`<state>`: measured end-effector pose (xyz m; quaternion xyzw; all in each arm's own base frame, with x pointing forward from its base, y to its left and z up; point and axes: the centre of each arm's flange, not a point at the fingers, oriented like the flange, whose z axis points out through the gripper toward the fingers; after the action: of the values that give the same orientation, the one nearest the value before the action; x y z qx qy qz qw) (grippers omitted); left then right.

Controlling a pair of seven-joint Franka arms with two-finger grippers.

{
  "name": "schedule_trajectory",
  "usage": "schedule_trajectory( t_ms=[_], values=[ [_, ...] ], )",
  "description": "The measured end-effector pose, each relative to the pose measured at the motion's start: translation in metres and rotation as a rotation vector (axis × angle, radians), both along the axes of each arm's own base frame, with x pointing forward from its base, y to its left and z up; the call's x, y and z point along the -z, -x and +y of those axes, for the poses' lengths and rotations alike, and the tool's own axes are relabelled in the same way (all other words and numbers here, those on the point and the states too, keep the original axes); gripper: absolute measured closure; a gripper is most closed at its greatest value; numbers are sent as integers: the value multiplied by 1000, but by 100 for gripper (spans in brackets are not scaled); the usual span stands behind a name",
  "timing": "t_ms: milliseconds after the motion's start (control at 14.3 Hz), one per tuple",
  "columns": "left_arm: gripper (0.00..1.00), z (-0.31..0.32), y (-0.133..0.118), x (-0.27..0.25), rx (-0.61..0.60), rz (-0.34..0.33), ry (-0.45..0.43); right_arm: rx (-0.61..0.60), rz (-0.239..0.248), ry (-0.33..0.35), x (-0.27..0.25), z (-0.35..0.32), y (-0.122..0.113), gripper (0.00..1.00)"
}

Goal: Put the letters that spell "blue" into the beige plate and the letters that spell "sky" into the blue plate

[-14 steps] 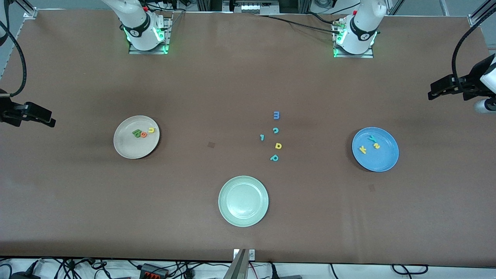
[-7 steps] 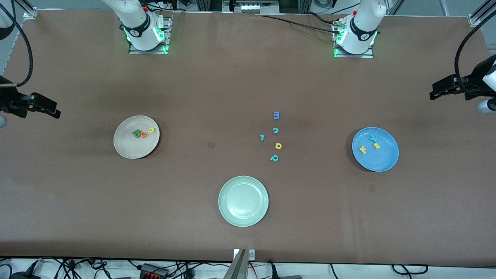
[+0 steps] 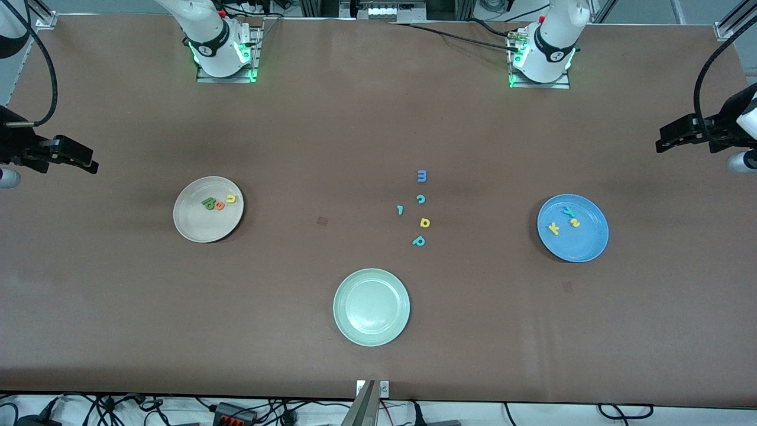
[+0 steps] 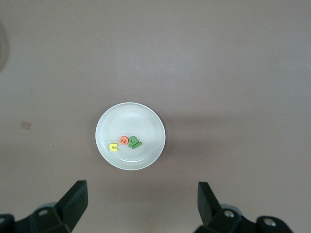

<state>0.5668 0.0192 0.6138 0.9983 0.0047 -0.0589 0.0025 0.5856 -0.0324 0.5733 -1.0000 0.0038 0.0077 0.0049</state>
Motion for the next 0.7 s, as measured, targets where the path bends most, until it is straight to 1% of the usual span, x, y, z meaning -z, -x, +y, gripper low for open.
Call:
schedule_trajectory(
  t_ms=[280,699],
  values=[
    [0,0,0,0,0,0,0,1,14,32,6,-5,0,0],
    [0,0,0,0,0,1,0,7,14,36,6,-9,0,0]
  ],
)
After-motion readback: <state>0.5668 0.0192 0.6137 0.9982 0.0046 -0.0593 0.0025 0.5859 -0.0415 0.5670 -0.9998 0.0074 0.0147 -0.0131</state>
